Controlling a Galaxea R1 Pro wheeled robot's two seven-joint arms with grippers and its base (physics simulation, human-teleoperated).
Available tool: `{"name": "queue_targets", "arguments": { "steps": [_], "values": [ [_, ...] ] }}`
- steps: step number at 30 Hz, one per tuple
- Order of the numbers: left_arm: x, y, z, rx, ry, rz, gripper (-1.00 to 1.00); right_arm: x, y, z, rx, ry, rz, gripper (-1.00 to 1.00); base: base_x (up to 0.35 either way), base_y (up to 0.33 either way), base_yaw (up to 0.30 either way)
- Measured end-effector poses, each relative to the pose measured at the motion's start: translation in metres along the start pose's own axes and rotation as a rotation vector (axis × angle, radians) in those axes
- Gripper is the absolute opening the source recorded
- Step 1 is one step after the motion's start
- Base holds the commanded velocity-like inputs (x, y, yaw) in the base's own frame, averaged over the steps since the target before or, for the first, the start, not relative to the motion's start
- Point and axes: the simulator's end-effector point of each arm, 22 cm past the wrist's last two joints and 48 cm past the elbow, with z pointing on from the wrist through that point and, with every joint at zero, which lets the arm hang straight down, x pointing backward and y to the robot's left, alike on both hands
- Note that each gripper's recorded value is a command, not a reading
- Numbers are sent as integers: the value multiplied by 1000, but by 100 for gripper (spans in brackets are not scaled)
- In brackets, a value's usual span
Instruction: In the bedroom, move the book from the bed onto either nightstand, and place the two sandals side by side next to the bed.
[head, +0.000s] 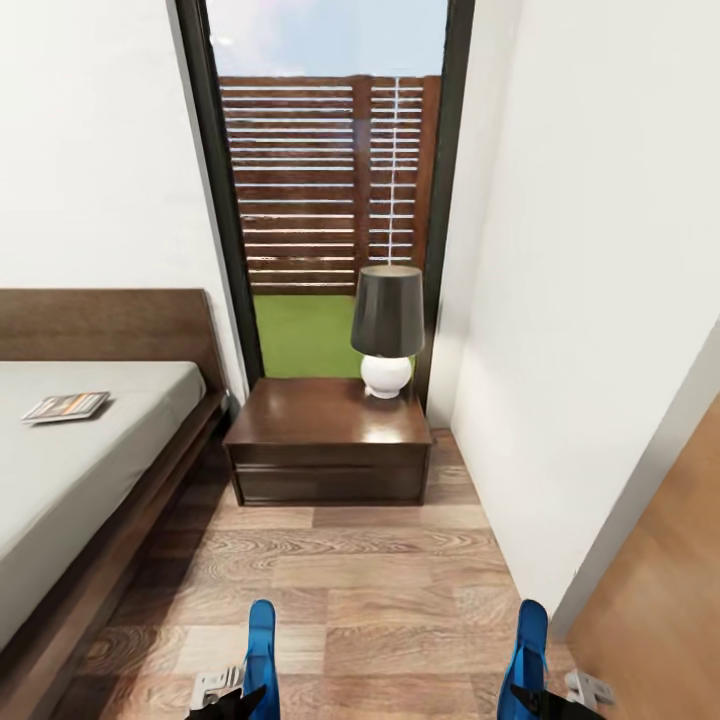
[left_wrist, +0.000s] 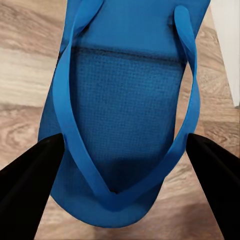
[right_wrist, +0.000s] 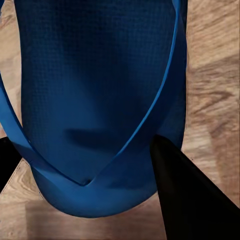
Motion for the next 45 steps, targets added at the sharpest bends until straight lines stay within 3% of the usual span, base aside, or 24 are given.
{"name": "queue_targets", "arguments": {
  "steps": [23,45],
  "values": [
    [0,0,0,0,0,-1,-100,0,1,0,-1,0,1,-100,296,-53,5],
    [0,1,0,-2,-1,-3,-100,1,1,1,-1,1,1,-100,7,-2,276]
  ]
}}
